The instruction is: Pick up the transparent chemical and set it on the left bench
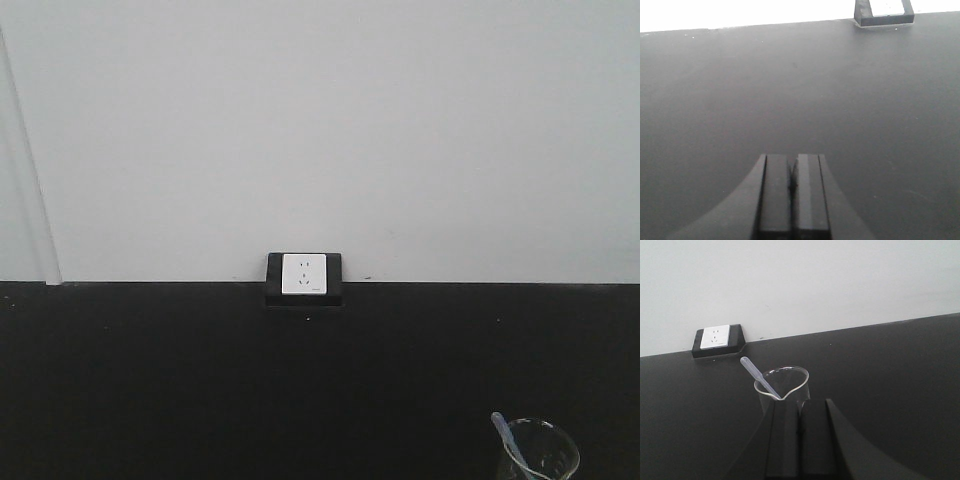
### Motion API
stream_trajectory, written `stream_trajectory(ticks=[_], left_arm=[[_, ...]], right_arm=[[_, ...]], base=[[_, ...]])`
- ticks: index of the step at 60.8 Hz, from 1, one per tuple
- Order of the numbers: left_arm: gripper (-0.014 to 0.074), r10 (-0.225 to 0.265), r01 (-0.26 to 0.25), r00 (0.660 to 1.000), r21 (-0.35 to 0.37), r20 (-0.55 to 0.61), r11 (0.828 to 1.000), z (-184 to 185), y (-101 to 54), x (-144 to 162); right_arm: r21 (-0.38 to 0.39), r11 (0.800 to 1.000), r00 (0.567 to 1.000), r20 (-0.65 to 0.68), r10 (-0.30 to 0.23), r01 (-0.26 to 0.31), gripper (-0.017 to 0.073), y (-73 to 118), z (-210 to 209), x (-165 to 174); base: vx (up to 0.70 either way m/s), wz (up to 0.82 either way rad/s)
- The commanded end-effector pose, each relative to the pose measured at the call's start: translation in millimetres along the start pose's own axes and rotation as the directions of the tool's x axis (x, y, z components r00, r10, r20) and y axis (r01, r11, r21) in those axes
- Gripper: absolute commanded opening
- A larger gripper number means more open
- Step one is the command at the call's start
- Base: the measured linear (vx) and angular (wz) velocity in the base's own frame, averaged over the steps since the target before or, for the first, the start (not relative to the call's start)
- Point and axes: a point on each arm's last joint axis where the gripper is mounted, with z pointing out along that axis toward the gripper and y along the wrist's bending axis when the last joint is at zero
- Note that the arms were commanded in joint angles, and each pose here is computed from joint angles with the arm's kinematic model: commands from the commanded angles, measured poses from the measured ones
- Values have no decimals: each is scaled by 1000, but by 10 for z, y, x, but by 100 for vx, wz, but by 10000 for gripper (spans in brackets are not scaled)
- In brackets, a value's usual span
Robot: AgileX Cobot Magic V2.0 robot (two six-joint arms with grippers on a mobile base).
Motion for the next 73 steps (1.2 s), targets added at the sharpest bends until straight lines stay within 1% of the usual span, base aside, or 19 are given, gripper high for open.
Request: stream_trajectory(ticks=[1, 8, 12, 19, 23, 25, 29, 30, 36, 37, 38, 41, 44, 47, 52, 56, 65, 68, 73], left_arm=[[-3, -9, 9, 997, -2, 81, 1000, -13, 1, -28], [-3, -9, 9, 997, -2, 81, 1000, -13, 1, -28], [-3, -9, 9, 997, -2, 81, 1000, -13, 1, -28], [-3, -9, 9, 997, -2, 81, 1000, -13, 1, -28], [-3, -9, 9, 997, -2, 81, 1000, -13, 1, -28], [-3, -9, 9, 997, -2, 81, 1000, -13, 1, -28], [-3, -9, 9, 997, -2, 81, 1000, -13, 1, -28], [-3, -9, 9, 997, -2, 81, 1000, -13, 1, -28], [-3, -9, 9, 997, -2, 81, 1000, -13, 1, -28], [-3, -9, 9, 997, -2, 81, 1000, -13, 1, -28], [-3, -9, 9, 997, -2, 81, 1000, -13, 1, -28], [-3, -9, 9, 997, -2, 81, 1000, -13, 1, -28], [-3, -9, 9, 997, -2, 81, 1000, -13, 1, -28], [-3, -9, 9, 997, -2, 81, 1000, -13, 1, -28], [-3, -9, 9, 997, -2, 81, 1000, -13, 1, -28], [-3, -9, 9, 997, -2, 81, 1000, -13, 1, -28], [-3, -9, 9, 997, -2, 81, 1000, -13, 1, -28], [-3, -9, 9, 997, -2, 81, 1000, -13, 1, -28], [-3, -9, 9, 997, -2, 81, 1000, -13, 1, -28]], right_arm=[[-22, 1000, 996, 88, -15, 17, -8, 17, -8, -53], [-23, 1000, 996, 92, -16, 18, -8, 18, -9, -57], [-30, 999, 992, 122, -18, 22, -8, 26, -13, -89], [-52, 998, 973, 231, -15, 27, -8, 65, -59, -311], [-51, 998, 964, 264, -29, 45, -8, 91, -86, -492], [-47, 997, 961, 273, -48, 64, -8, 104, -88, -578], [-32, 992, 956, 270, -112, 125, -8, 134, -53, -764], [-30, 991, 954, 275, -119, 132, -8, 140, -53, -809], [-13, 975, 953, 215, -214, 222, -8, 179, 130, -1037], [-13, 974, 951, 218, -219, 228, -8, 185, 141, -1076], [-12, 969, 952, 193, -238, 245, -8, 190, 201, -1094], [-15, 960, 949, 158, -273, 278, -8, 208, 342, -1180], [-23, 954, 946, 137, -294, 300, -8, 226, 472, -1240], [-34, 950, 945, 121, -303, 309, -8, 243, 605, -1281], [-52, 950, 949, 83, -303, 308, -8, 258, 812, -1294], [-68, 951, 953, 24, -301, 302, -8, 255, 998, -1218], [-99, 955, 959, 1, -282, 281, 2, 267, 1228, -1106], [-110, 954, 960, -4, -279, 277, 17, 272, 1300, -1064], [-123, 954, 961, -7, -275, 273, 66, 277, 1380, -1016]], base=[[0, 0], [0, 0], [0, 0], [0, 0], [0, 0], [0, 0], [0, 0], [0, 0], [0, 0], [0, 0], [0, 0], [0, 0], [0, 0], [0, 0], [0, 0], [0, 0], [0, 0], [0, 0], [0, 0]])
